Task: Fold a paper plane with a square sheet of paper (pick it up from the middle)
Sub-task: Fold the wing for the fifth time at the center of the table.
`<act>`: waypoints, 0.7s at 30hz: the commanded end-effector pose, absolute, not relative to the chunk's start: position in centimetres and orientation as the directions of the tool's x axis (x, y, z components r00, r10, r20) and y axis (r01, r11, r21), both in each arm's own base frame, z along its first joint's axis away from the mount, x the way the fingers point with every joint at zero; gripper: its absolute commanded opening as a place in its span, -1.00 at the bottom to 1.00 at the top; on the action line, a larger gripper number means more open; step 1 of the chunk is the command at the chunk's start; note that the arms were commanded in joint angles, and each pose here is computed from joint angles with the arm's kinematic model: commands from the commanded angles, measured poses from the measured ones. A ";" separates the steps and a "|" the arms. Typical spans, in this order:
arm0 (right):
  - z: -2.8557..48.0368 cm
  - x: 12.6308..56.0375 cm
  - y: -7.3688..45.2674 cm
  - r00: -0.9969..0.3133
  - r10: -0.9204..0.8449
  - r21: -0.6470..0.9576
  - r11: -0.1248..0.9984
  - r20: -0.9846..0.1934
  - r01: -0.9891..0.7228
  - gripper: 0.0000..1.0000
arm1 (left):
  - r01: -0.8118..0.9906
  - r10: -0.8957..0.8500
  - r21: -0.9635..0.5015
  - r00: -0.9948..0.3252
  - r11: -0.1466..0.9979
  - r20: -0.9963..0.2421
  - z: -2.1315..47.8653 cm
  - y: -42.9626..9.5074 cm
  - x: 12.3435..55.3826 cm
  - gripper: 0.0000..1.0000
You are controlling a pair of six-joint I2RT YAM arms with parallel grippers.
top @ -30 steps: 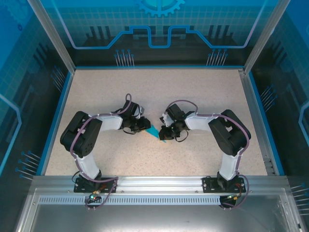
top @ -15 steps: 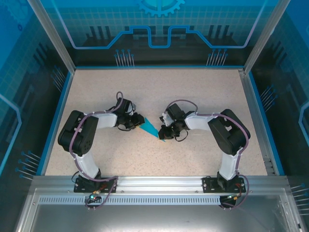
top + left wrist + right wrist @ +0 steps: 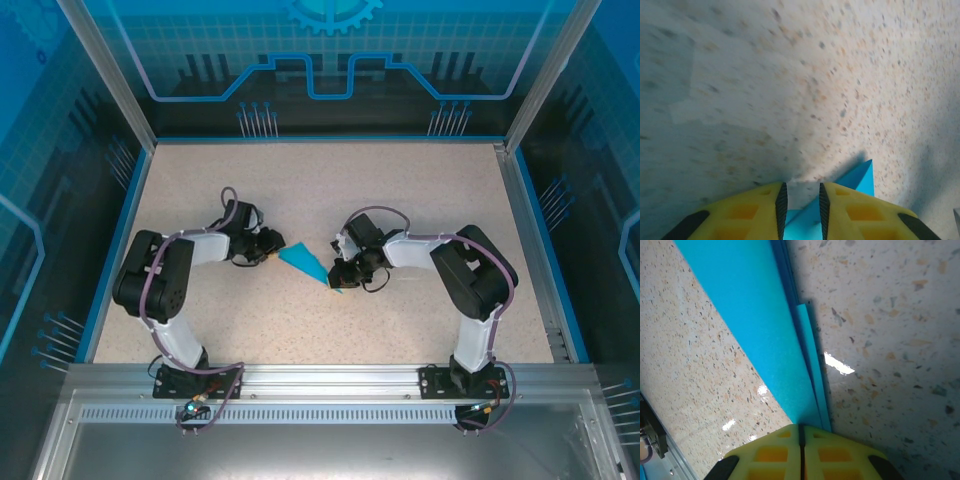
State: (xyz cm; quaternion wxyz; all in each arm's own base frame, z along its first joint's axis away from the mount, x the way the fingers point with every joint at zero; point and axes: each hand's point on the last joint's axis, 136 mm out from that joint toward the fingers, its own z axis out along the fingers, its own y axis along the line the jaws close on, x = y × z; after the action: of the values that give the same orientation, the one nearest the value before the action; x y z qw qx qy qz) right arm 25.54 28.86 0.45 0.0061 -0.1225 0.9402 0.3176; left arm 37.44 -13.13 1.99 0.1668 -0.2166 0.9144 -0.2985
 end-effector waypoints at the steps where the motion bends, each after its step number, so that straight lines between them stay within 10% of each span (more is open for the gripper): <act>1: -6.5 21.4 21.6 -0.976 -0.167 0.320 0.940 0.138 -0.116 -0.85 | -0.339 -0.558 -0.578 -0.790 0.742 -0.253 4.0 -10.0 37.9 -0.40; 21: -6.8 21.4 21.8 -0.976 -0.168 0.329 0.937 0.140 -0.114 -0.85 | -0.066 -0.278 -0.691 -0.940 0.720 -0.200 6.0 -24.2 31.0 -0.53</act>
State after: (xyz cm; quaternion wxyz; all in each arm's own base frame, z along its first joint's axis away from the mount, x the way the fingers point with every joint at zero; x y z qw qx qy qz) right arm 25.57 28.91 0.47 0.0054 -0.1224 0.9392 0.3208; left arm 31.74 -23.34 7.83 0.1753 -0.0847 0.9135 -0.3571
